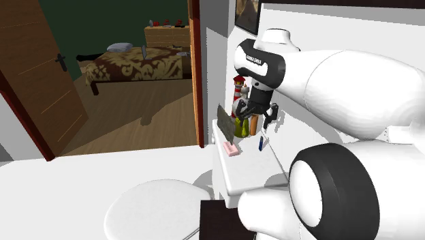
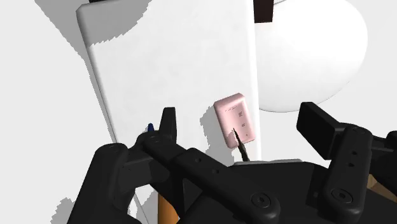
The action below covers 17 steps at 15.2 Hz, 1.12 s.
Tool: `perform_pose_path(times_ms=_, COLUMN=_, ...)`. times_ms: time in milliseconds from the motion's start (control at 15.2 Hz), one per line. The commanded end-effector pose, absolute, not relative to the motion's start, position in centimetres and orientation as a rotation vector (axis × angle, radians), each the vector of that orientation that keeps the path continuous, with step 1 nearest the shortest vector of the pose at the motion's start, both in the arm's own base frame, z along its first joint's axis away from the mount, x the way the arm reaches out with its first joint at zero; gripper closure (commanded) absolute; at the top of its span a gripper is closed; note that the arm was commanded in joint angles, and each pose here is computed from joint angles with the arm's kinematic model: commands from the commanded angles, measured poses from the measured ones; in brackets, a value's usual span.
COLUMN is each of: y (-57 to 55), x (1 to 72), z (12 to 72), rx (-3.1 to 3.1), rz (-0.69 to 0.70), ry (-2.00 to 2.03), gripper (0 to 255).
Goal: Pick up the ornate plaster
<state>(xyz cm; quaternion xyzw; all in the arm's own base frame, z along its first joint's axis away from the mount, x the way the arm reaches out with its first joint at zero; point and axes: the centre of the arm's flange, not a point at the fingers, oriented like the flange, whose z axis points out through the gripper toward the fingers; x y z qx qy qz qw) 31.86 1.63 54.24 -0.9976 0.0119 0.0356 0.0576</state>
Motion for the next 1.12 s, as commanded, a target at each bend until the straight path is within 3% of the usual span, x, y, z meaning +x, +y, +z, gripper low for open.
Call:
perform_pose_path(times_ms=0, y=1.6, x=31.9, z=54.2, rx=-3.024, rz=0.108, ry=0.036, gripper=0)
perform_pose_path(times_ms=1056, y=8.7, x=50.6, z=49.5, rx=-2.994, rz=0.035, ry=-0.364, gripper=0)
